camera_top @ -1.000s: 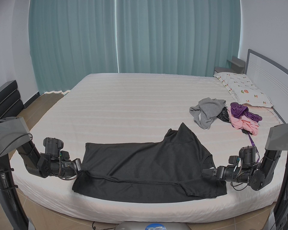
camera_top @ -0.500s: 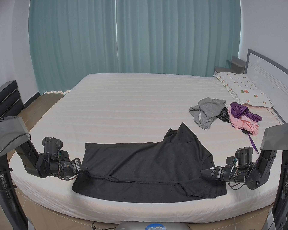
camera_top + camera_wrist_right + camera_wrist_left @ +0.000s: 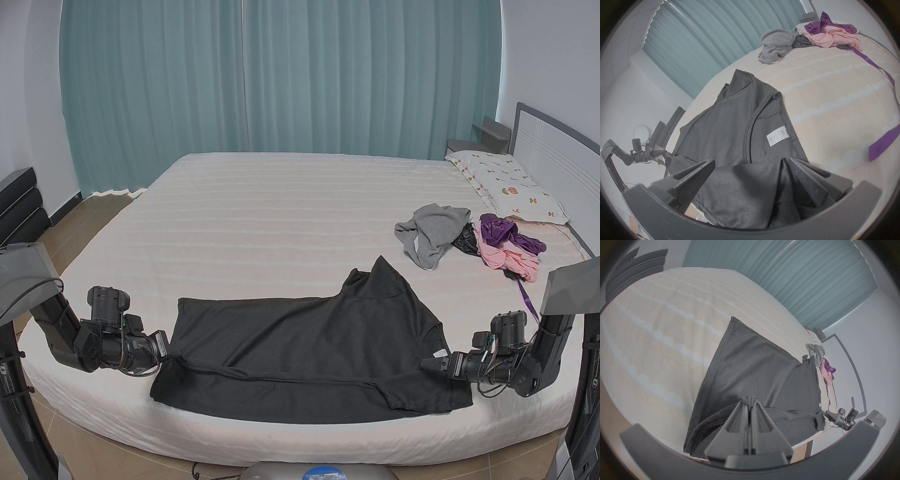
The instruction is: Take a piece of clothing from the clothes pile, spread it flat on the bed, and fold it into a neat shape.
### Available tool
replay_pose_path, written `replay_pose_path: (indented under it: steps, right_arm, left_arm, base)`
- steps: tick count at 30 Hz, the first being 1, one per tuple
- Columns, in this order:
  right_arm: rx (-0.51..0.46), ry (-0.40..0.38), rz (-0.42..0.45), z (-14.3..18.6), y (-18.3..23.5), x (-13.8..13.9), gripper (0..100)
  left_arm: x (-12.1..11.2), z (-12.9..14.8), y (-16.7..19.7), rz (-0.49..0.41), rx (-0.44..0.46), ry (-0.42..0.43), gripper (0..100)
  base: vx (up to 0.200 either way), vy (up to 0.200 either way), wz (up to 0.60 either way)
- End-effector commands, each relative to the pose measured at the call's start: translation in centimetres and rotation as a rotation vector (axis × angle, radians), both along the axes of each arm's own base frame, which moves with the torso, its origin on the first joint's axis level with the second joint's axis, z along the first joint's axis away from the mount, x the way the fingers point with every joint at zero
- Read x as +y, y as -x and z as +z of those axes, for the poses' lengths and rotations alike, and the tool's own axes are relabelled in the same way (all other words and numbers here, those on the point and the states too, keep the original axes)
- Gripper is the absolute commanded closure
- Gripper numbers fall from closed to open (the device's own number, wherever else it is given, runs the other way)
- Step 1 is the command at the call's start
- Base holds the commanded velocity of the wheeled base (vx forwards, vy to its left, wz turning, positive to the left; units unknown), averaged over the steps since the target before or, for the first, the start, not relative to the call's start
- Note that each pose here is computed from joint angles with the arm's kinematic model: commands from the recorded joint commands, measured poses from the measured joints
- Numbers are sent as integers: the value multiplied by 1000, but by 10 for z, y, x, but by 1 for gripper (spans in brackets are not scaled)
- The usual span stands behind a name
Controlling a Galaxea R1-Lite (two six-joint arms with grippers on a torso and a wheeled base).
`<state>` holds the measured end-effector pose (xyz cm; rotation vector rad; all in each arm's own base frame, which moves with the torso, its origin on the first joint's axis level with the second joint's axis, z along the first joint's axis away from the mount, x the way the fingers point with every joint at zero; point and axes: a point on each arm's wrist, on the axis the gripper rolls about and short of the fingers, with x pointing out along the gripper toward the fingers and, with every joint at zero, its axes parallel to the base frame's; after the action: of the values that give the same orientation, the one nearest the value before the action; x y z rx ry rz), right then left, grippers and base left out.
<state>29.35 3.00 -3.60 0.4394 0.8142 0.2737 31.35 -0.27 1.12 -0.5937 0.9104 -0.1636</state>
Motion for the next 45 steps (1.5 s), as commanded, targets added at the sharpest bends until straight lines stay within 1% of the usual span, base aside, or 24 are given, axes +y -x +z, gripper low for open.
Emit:
replay_pose_path:
  steps: [1,2,3,11,15,17,25,28,38,43,45]
  right_arm:
    - [11,7,7,-3,2,-1,0]
    - [12,9,7,-4,2,-1,0]
    - [12,10,6,-4,2,-1,100]
    - [10,11,3,-1,6,-1,100]
    - [2,9,-2,3,7,-2,100]
    - [-21,6,-4,11,8,-2,100]
    - [-56,3,-35,30,19,-11,100]
    - [-81,0,-48,43,28,-15,100]
    - [-132,-6,-64,70,55,-20,100]
    - [-133,-9,-77,74,66,-24,100]
    - [-128,-10,-89,75,73,-26,100]
  left_arm:
    - [0,0,1,0,2,0,100]
    - [0,1,1,1,0,0,100]
    - [0,0,1,1,2,0,100]
    - [1,3,5,7,4,-2,100]
    - [1,8,9,8,-3,-2,100]
    - [1,13,13,8,-14,-2,100]
    - [0,20,26,7,-14,-3,100]
    - [1,24,33,11,-20,-2,100]
    - [2,38,53,26,-37,7,100]
    - [6,41,64,49,-36,1,100]
    - [12,42,69,75,-35,-3,100]
  base:
    - [0,0,0]
    - [0,0,0]
    - [0,0,0]
    - [0,0,0]
    - [0,0,0]
    - [0,0,0]
    - [0,0,0]
    - [0,0,0]
    - [0,0,0]
    - [0,0,0]
    - [0,0,0]
